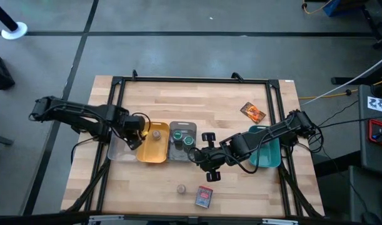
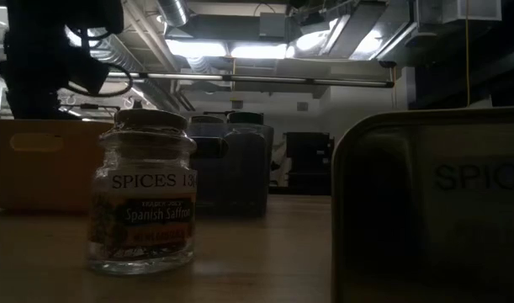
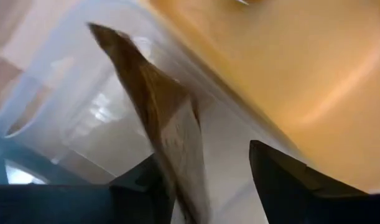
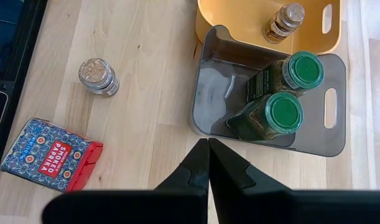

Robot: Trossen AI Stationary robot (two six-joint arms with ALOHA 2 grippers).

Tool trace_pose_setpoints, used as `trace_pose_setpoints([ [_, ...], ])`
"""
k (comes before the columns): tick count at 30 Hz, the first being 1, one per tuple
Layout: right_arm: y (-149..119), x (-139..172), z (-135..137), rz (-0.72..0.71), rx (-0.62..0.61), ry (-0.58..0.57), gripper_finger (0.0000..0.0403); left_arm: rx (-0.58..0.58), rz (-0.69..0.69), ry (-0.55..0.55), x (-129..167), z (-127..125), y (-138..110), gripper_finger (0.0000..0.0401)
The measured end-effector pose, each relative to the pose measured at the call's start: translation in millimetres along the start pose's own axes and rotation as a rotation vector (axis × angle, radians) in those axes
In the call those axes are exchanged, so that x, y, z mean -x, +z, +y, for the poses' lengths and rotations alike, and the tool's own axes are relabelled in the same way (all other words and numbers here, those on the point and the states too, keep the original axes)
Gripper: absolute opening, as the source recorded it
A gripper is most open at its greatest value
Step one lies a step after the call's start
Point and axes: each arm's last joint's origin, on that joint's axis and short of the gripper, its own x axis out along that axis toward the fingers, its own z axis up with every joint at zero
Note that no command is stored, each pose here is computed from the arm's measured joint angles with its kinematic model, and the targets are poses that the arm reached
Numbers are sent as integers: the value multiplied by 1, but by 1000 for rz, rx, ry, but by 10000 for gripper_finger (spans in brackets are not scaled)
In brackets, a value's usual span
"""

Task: Sort spices by type
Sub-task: Put the bottom orange spice bag into the transparent bin, then put the brown spice bottle into the yellow bin

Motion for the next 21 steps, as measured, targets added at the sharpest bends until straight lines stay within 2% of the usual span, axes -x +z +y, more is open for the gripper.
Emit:
trace_pose_setpoints([
  [11, 6, 0, 1, -56, -16, 10, 10, -30, 125, 94, 20, 7, -10, 180],
  [14, 9, 0, 2, -84, -24, 45, 10, -34, 134, 103, 29, 8, -11, 180],
  [17, 13, 1, 5, -117, -31, 127, 10, -68, 97, 81, 42, 7, -12, 180],
  [21, 20, 3, 8, -177, -69, 222, 19, -106, -30, 39, 65, 9, -16, 180],
])
